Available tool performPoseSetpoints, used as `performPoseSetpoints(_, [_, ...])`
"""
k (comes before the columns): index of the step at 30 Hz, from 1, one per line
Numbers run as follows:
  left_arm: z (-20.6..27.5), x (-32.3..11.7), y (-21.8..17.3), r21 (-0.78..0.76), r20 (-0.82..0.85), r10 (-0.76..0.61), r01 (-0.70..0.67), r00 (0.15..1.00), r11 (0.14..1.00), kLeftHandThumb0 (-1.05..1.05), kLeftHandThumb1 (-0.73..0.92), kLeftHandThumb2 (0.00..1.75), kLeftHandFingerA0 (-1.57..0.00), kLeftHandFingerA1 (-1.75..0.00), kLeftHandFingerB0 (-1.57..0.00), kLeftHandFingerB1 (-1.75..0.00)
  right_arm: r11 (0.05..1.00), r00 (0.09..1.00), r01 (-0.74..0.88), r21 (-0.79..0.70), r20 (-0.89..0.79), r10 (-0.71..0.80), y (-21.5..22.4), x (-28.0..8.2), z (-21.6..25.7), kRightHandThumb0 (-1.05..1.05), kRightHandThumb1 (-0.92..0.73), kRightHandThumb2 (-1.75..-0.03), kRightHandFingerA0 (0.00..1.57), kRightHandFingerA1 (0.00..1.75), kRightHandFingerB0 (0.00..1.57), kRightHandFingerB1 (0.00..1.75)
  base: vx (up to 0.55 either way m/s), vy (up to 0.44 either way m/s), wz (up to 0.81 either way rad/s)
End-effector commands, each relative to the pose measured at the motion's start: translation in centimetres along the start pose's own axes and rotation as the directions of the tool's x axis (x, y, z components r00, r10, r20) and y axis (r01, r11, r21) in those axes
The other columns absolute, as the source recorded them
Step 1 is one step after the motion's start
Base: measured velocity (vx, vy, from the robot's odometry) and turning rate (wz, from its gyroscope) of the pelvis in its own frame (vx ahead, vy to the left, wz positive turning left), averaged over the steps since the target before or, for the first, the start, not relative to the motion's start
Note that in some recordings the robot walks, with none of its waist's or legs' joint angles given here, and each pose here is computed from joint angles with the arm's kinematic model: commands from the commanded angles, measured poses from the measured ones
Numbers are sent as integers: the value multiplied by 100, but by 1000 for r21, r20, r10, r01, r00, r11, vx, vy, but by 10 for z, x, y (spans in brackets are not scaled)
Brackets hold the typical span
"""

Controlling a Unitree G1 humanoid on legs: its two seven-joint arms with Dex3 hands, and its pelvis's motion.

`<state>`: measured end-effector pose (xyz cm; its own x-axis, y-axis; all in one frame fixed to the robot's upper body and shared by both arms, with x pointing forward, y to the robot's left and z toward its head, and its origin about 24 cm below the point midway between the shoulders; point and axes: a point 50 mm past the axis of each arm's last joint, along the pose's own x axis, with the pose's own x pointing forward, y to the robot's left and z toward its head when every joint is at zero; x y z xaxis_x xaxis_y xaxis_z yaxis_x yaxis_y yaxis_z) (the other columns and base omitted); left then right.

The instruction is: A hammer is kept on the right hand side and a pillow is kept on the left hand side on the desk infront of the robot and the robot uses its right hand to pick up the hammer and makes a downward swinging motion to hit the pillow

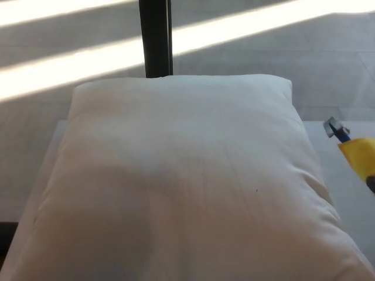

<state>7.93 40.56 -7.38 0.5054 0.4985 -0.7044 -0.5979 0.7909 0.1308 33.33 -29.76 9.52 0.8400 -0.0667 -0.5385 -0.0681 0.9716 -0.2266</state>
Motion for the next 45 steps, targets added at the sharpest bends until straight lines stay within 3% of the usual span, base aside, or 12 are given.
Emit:
performPoseSetpoints(1, [6, -1, 4, -9, 35, 1, -1, 999, 1000, -67, 76, 63, -67, -55, -51, -46, 829, 840, -542, 137, 126, 528, 46, -43, 87, -34, -73, -99, 99, 175, 77, 158, 0, 0, 0])
performPoseSetpoints(4, [11, 1, -1, -49, 39, -51, 52, 998, 997, -70, 77, 63, -61, -53, -47, -41, 828, 838, -540, 149, 185, 513, 38, -49, 100, -35, -73, -103, 104, 175, 75, 169, 0, 0, 0])
performPoseSetpoints(5, [12, 2, -2, -51, 45, -60, 63, 997, 997, -68, 78, 64, -58, -52, -46, -41, 810, 829, -555, 189, 209, 519, 34, -51, 104, -39, -85, -86, 101, 175, 78, 157, 0, 0, 0])
performPoseSetpoints(7, [14, 2, -3, -70, 49, -75, 78, 996, 994, -68, 77, 63, -59, -53, -46, -41, 823, 850, -523, 224, 218, 480, 29, -54, 110, -38, -85, -84, 103, 175, 82, 160, 0, 0, 0])
performPoseSetpoints(9, [18, 3, -7, -50, 66, -93, 97, 993, 994, -67, 78, 64, -60, -57, -47, -44, 831, 831, -530, 166, 296, 471, 20, -65, 128, -30, -62, -125, 106, 175, 80, 170, 0, 0, 0])
performPoseSetpoints(22, [15, 3, -8, -46, 59, -91, 94, 994, 995, -68, 78, 63, -59, -56, -46, -44, 777, 715, -626, 70, 450, 535, 25, -97, 187, -35, -57, -116, 103, 175, 81, 169, 0, 0, 0])
performPoseSetpoints(31, [16, 5, -12, -51, 56, -105, 107, 993, 993, -66, 78, 63, -60, -54, -45, -43, 682, 652, -730, 48, 352, 672, 72, -95, 197, -34, -56, -101, 100, 175, 88, 149, 0, 0, 0])
performPoseSetpoints(36, [17, 5, -12, -39, 57, -110, 112, 992, 993, -67, 79, 64, -58, -54, -44, -42, 635, 610, -773, 3, 283, 741, 91, -90, 185, -33, -55, -111, 99, 175, 86, 159, 0, 0, 0])
performPoseSetpoints(37, [16, 5, -12, -41, 56, -107, 109, 993, 993, -66, 79, 64, -59, -54, -43, -42, 645, 622, -763, -36, 231, 749, 97, -85, 176, -37, -67, -96, 99, 175, 77, 175, 0, 0, 0])
performPoseSetpoints(38, [17, 5, -12, -42, 60, -115, 118, 992, 992, -68, 78, 64, -58, -55, -43, -42, 670, 653, -740, -55, 178, 736, 99, -81, 168, -36, -56, -110, 98, 175, 81, 169, 0, 0, 0])
performPoseSetpoints(41, [18, 4, -12, -30, 63, -121, 123, 991, 992, -67, 80, 63, -55, -53, -42, -42, 649, 642, -760, -28, 117, 758, 101, -76, 158, -35, -69, -108, 101, 175, 76, 175, 0, 0, 0])
performPoseSetpoints(45, [20, 5, -13, -29, 66, -117, 119, 991, 992, -67, 80, 64, -57, -55, -43, -42, 638, 638, -770, 19, 45, 769, 101, -65, 141, -34, -58, -116, 103, 175, 76, 175, 0, 0, 0])
